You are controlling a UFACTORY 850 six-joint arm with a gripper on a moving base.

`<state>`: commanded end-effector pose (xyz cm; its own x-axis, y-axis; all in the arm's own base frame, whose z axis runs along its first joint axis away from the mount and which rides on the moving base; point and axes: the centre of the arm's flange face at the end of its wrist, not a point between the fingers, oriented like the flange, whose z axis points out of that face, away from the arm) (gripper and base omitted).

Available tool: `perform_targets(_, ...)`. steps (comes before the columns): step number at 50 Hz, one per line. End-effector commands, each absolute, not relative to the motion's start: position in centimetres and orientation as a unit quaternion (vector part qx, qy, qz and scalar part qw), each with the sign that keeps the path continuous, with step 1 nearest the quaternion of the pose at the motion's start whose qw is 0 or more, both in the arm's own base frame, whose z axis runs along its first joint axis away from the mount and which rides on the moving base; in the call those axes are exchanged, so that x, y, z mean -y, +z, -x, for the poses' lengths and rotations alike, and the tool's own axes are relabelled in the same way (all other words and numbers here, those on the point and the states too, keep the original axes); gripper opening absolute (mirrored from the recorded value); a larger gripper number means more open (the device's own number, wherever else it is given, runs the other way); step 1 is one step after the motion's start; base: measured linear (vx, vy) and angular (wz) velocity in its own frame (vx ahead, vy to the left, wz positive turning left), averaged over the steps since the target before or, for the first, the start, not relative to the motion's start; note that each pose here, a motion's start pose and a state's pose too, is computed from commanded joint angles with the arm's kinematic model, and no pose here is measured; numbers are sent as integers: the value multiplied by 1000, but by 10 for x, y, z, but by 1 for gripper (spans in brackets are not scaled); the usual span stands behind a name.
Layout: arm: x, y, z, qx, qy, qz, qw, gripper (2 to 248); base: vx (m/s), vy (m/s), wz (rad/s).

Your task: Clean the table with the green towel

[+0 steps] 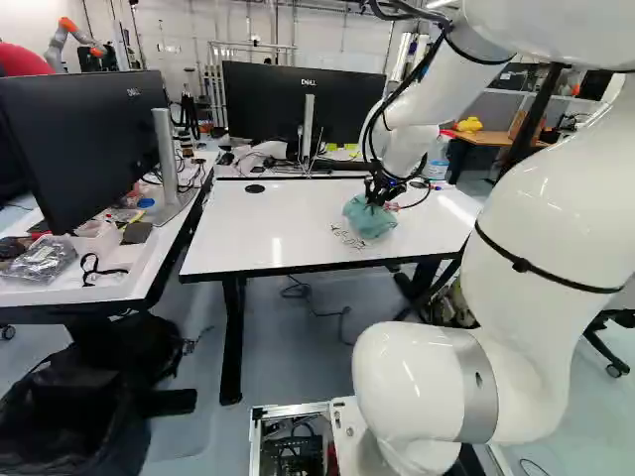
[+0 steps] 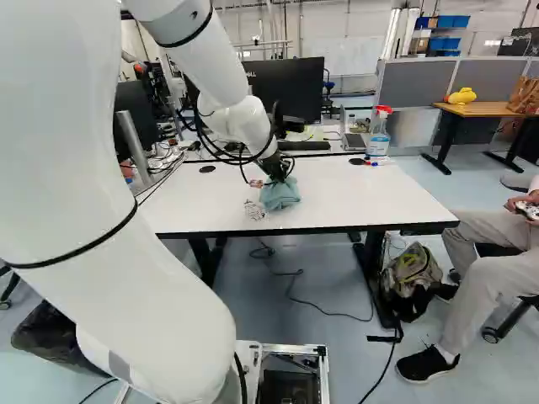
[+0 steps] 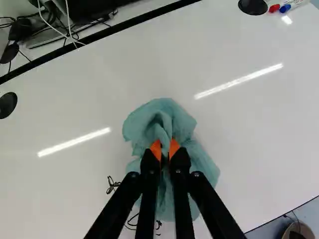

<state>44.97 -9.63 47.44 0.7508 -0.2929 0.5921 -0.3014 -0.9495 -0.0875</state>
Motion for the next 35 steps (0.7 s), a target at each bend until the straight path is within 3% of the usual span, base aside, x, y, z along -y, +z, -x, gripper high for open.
perform_targets(35, 48, 493, -420, 112, 337, -935, -9, 38, 0, 0, 0)
